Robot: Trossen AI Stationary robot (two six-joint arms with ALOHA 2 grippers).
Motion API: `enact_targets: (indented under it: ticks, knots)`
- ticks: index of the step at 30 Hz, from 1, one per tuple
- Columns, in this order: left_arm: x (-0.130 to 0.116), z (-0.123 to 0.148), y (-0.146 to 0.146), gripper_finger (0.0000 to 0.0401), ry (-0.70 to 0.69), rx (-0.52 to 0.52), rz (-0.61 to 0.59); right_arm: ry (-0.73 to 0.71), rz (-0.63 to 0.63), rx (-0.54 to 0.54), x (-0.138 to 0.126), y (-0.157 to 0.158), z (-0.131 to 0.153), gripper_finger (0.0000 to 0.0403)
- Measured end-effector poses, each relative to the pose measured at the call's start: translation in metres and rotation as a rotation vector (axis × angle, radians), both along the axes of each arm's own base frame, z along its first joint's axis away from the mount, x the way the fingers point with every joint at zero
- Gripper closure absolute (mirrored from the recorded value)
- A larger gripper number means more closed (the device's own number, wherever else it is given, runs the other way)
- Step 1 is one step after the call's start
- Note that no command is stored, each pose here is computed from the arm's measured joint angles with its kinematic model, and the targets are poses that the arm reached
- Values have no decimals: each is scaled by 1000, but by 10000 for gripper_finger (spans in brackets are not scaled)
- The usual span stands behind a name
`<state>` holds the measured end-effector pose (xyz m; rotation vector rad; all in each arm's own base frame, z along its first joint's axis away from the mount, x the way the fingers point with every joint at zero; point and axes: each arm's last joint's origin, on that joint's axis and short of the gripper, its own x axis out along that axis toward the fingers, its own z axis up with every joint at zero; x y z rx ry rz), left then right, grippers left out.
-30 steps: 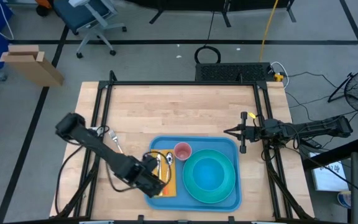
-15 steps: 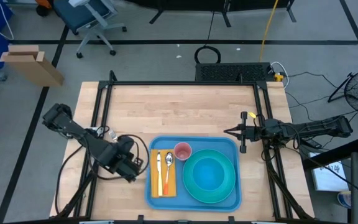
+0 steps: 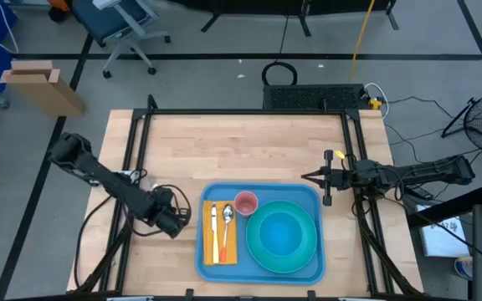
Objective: Set up tray
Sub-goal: Put the orange fork between the orange spoon and yellow table knife on the blue tray
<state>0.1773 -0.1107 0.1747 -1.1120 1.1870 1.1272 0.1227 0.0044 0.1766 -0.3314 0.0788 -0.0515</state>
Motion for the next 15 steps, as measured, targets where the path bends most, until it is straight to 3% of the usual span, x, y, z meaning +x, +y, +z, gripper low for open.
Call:
enact_targets:
  ticks: [6,15]
  knots:
    - [10,-3,10,302,-62,-2,73,9,-1,21,0,0,-1,403]
    - [18,-1,32,107,-48,44,133,42,-1,13,0,0,-4,403]
